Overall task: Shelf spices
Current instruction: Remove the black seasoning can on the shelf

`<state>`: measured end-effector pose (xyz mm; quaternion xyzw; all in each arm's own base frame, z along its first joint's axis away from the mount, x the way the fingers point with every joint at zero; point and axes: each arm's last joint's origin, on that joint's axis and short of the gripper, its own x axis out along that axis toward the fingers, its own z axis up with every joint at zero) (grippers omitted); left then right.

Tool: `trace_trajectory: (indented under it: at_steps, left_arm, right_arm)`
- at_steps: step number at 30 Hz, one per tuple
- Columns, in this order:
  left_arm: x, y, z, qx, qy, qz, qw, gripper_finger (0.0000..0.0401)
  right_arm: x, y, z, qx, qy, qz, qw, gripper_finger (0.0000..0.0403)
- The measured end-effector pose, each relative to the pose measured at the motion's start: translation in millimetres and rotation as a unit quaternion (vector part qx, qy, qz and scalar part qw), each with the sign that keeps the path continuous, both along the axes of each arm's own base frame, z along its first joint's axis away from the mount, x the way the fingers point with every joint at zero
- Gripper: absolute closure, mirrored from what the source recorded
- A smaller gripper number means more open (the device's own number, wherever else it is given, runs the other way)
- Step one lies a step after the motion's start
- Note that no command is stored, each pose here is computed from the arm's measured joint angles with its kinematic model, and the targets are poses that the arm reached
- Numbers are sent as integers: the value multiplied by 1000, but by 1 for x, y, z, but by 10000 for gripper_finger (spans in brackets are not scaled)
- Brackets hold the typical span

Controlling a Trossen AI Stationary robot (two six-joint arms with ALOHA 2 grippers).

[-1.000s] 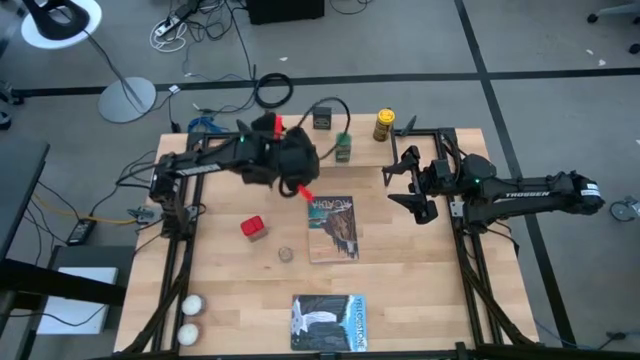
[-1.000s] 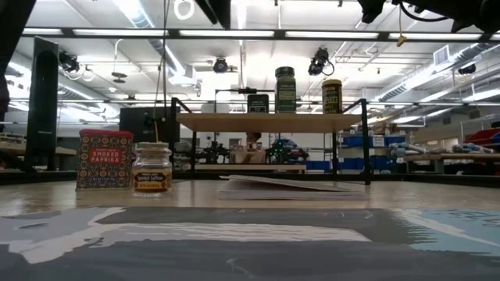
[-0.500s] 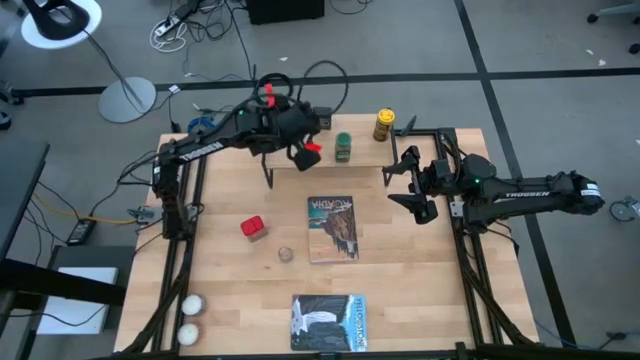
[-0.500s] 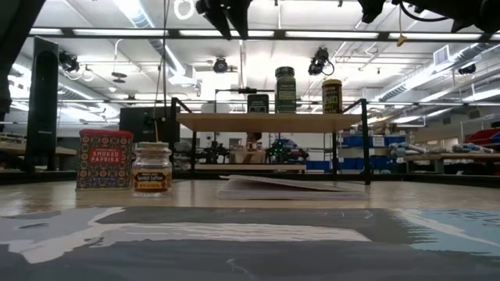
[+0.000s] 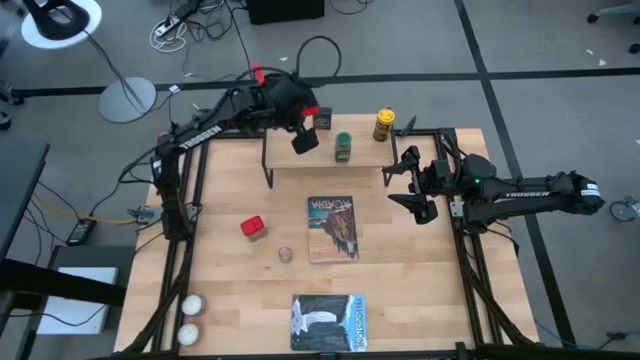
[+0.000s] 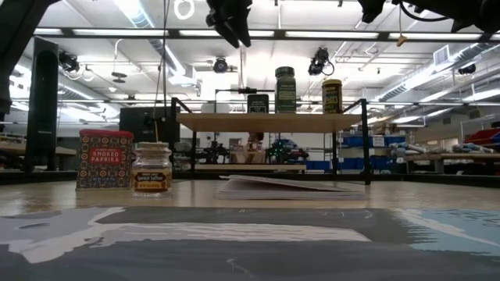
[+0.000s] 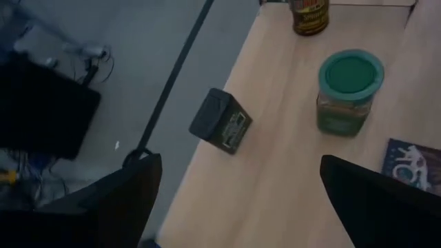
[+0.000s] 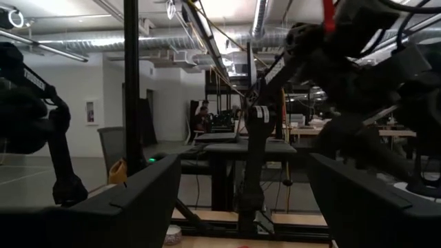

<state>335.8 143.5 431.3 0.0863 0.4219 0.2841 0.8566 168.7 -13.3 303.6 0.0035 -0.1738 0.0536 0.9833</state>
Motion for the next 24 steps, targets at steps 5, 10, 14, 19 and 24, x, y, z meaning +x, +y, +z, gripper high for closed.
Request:
trace_trajectory:
  at_steps: [5,10,14,19,24]
  left_arm:
    - [8,23,-9,3,7,-43,999,2]
    - [17,51,-31,-33,8,-56,998,2]
    - [25,69,-53,-45,36,-59,997,2]
    - [29,84,-61,-40,27,-57,997,2]
    - [29,94,-56,-14,4,-64,998,2]
  right_arm:
    - [0,0,0,0,-1,0,1000,87]
    - [0,0,0,0,-1,0,1000,87]
    - [0,0,0,0,-1,0,1000,87]
    - [0,0,0,-4,-1,-2,1000,87]
    - [0,0,0,-4,-1,-2,1000,87]
